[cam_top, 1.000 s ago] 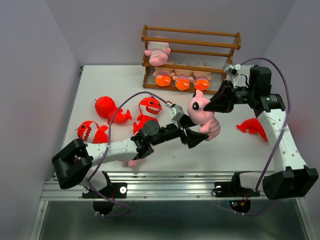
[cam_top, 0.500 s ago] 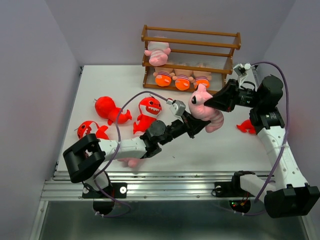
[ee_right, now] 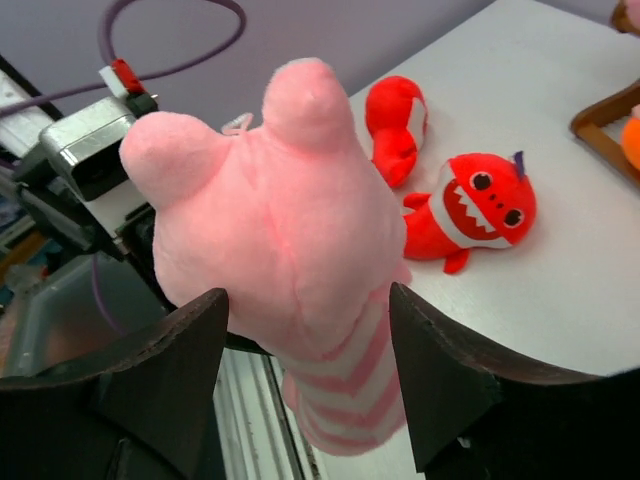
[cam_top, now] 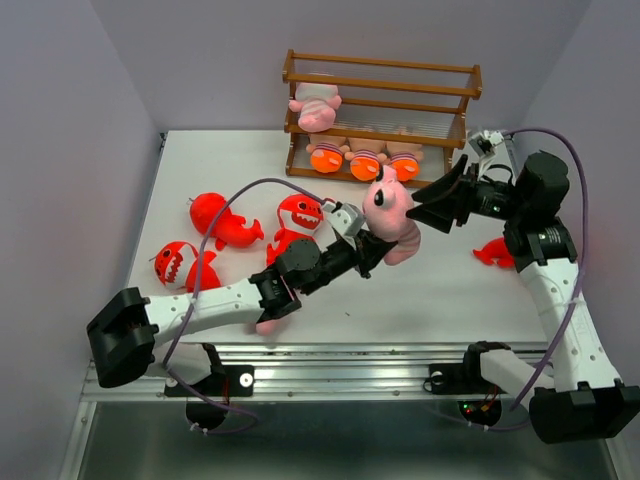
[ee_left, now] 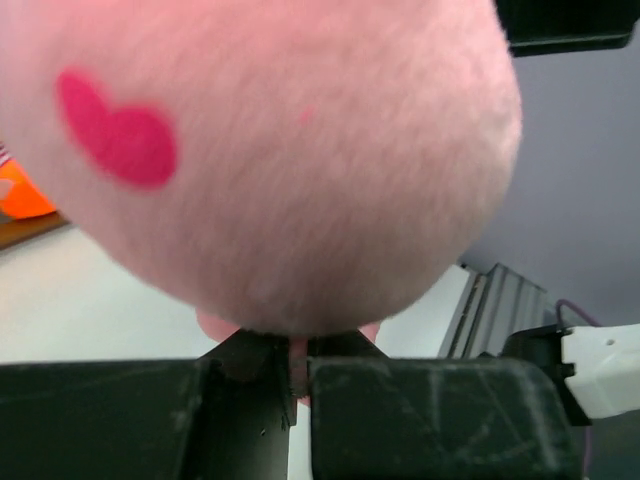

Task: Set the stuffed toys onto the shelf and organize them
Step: Pass the stuffed toy from the right arm to the left, then pass the stuffed toy from the left arm to the right

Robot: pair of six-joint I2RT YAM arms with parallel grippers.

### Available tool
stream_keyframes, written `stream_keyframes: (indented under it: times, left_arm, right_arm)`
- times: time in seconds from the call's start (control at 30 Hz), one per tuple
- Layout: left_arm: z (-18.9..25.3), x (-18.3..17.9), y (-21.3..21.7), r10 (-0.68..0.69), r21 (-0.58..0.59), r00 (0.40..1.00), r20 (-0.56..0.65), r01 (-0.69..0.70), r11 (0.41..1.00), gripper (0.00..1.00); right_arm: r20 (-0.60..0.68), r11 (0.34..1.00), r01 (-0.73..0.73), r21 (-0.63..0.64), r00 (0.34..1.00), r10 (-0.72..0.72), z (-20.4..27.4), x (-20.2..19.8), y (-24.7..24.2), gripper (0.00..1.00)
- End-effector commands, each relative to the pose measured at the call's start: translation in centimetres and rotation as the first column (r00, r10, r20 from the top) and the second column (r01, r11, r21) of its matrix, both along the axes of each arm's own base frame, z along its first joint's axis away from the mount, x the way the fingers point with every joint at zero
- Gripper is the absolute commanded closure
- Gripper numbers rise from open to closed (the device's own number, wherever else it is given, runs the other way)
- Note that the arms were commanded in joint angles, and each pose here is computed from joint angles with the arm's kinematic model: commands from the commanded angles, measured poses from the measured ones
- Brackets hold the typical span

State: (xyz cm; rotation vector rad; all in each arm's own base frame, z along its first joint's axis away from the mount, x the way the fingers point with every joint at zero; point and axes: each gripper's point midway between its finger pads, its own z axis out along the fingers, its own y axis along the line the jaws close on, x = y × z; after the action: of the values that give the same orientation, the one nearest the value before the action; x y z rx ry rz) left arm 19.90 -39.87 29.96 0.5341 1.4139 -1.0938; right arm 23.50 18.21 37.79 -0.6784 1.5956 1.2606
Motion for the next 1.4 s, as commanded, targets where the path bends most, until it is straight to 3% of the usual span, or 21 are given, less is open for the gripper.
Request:
stream_keyframes:
  times: [0.0, 0.17, 0.3, 0.57, 0.87, 1.0, 1.1, 1.13, 1.23, 1.27, 1.3, 1.37]
  left_arm:
    - [1.3, 0.9, 2.1, 0.076, 0.133, 0.994, 0.075, -0.085, 0.987, 1.00]
    - [-1.0, 1.2, 2.5, 0.096, 0.259, 0.995, 0.024, -0.099, 0.961, 1.00]
    - [-2.3, 1.3, 1.9, 0.094, 0.303, 0.995, -0.021, -0.083, 0.949, 1.00]
    - [-2.5, 2.0, -1.2, 0.075, 0.308, 0.992, -0.102, -0.040, 0.951, 1.00]
    - [-1.4, 3.0, -4.1, 0.078, 0.267, 0.984, -0.160, -0.033, 0.963, 1.00]
    - [-0.9, 3.0, -4.7, 0.072, 0.254, 0.983, -0.171, -0.026, 0.967, 1.00]
    - [-0.7, 2.6, -5.0, 0.062, 0.244, 0.981, -0.183, -0.015, 0.970, 1.00]
    - [-0.6, 2.5, -5.1, 0.058, 0.238, 0.981, -0.187, -0.012, 0.971, 1.00]
    - [-0.7, 2.3, -5.0, 0.056, 0.230, 0.978, -0.200, -0.009, 0.973, 1.00]
    - [-0.5, 2.1, -4.8, 0.049, 0.217, 0.979, -0.199, -0.005, 0.976, 1.00]
    - [-0.6, 2.0, -4.8, 0.043, 0.211, 0.979, -0.200, 0.001, 0.977, 0.99]
    - [0.0, 1.6, -4.1, 0.031, 0.169, 0.980, -0.197, 0.003, 0.986, 0.86]
  right_arm:
    - [0.094, 0.979, 0.147, -0.143, 0.986, -0.134, -0.6, 1.2, -1.7, 0.23]
    - [0.116, 0.965, 0.190, -0.183, 0.978, -0.171, -0.2, 1.3, -2.3, 0.09]
    - [0.102, 0.970, 0.141, -0.199, 0.987, -0.122, -0.2, 0.4, -2.0, 0.09]
    - [0.059, 0.956, 0.154, -0.249, 0.988, -0.144, -1.9, 0.0, -1.5, 0.06]
    - [0.060, 0.911, 0.265, -0.316, 0.964, -0.259, -4.7, 1.6, -2.6, 0.05]
    - [0.064, 0.898, 0.301, -0.321, 0.953, -0.296, -5.4, 2.5, -2.9, 0.10]
    - [0.086, 0.891, 0.335, -0.307, 0.942, -0.324, -5.3, 3.2, -3.1, 0.29]
    - [0.092, 0.891, 0.339, -0.302, 0.941, -0.327, -5.2, 3.3, -3.1, 0.48]
    - [0.097, 0.897, 0.337, -0.285, 0.941, -0.323, -5.2, 3.5, -2.9, 0.67]
    - [0.098, 0.899, 0.336, -0.281, 0.942, -0.322, -5.2, 3.5, -2.8, 0.84]
    - [0.099, 0.899, 0.337, -0.279, 0.942, -0.322, -5.3, 3.6, -2.8, 0.95]
    - [0.101, 0.899, 0.339, -0.279, 0.941, -0.323, -5.4, 3.6, -2.8, 0.99]
